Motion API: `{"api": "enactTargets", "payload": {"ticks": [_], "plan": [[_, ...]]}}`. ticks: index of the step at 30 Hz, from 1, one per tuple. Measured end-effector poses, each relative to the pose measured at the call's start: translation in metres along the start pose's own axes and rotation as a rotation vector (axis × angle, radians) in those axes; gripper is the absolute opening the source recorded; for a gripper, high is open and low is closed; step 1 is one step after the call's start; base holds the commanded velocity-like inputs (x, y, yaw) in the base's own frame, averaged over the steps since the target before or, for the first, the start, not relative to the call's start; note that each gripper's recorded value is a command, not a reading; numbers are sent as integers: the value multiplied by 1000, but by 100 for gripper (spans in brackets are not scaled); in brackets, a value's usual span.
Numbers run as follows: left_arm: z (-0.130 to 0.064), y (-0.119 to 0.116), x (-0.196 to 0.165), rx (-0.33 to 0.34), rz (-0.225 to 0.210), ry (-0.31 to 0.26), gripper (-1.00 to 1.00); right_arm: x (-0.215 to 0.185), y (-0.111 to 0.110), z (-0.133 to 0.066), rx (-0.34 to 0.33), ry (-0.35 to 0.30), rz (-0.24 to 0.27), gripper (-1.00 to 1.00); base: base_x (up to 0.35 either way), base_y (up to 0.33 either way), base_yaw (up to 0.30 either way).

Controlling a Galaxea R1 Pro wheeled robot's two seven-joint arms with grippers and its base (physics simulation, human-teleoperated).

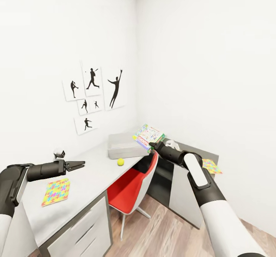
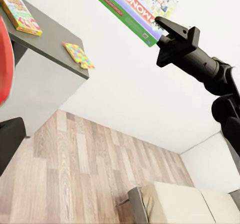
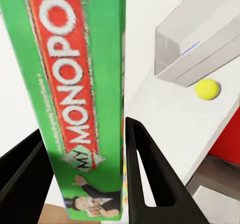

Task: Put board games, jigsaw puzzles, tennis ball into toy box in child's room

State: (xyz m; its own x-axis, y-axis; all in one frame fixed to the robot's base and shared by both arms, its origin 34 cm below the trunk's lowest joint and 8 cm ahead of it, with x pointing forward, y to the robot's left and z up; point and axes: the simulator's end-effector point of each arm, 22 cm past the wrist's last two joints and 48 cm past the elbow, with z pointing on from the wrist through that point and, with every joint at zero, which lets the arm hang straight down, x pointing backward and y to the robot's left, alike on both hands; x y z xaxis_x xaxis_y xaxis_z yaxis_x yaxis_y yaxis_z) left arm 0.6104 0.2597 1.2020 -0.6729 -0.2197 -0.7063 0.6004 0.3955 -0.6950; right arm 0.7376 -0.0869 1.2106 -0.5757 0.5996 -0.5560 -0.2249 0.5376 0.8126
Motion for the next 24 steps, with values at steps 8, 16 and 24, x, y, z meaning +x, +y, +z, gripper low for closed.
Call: {"api": "enactTargets", "payload": {"ticks": [8,16,24], "plan": [[0,0,0,0,0,0,100,0,0,0,0,0,0,-100,302,-176,194],[0,0,0,0,0,0,100,0,-1,-1,-1,-1,1,-100,288,-212,13],[0,0,0,0,0,-1,100,0,0,-1,-3,-2,2,-100,285,-182,0]]}}
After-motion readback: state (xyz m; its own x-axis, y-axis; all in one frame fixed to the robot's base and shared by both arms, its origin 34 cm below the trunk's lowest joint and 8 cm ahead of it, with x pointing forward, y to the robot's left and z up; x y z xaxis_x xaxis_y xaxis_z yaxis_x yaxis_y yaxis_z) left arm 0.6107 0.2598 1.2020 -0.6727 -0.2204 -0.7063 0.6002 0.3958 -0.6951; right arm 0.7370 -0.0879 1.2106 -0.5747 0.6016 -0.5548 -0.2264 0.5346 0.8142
